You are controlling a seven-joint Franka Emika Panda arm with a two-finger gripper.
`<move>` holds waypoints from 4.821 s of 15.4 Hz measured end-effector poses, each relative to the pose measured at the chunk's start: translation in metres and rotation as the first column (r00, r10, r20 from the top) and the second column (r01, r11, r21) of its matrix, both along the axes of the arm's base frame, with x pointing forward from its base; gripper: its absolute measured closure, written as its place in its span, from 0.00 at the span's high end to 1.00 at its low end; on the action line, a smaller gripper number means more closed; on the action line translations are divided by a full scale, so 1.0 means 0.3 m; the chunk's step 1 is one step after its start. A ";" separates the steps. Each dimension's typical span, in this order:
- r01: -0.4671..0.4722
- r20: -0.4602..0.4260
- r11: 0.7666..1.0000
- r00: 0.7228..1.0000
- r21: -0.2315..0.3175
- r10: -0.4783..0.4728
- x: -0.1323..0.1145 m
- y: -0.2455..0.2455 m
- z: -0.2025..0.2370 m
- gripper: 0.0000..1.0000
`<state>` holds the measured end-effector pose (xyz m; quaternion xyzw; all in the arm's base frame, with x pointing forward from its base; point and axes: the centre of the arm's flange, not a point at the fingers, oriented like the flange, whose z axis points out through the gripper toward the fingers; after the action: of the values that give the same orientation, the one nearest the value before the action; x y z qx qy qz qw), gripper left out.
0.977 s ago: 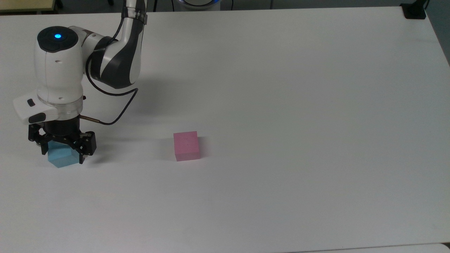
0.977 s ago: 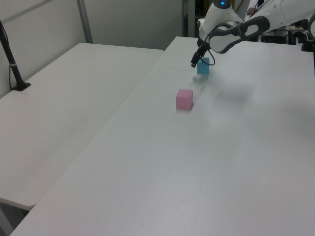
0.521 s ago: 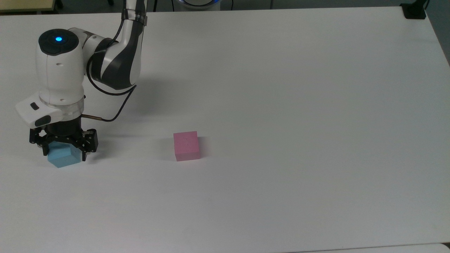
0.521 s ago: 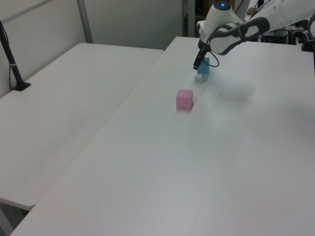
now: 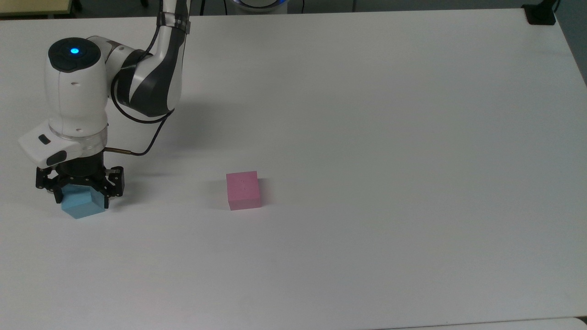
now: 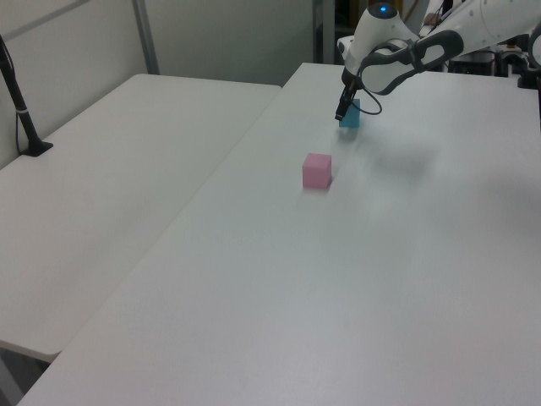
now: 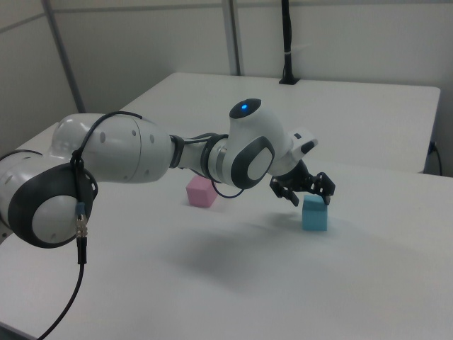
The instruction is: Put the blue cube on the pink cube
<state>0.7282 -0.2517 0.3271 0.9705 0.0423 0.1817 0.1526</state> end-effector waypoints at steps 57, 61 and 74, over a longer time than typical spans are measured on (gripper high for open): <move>-0.023 -0.094 0.998 0.995 0.051 0.028 0.006 0.222 0.271 0.44; -0.023 -0.102 0.998 0.994 0.051 0.028 0.004 0.221 0.254 0.53; 0.093 -0.161 0.991 0.984 0.101 -0.076 -0.026 0.190 0.085 1.00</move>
<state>0.7204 -0.1946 0.3527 0.9896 0.0031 0.1000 0.1036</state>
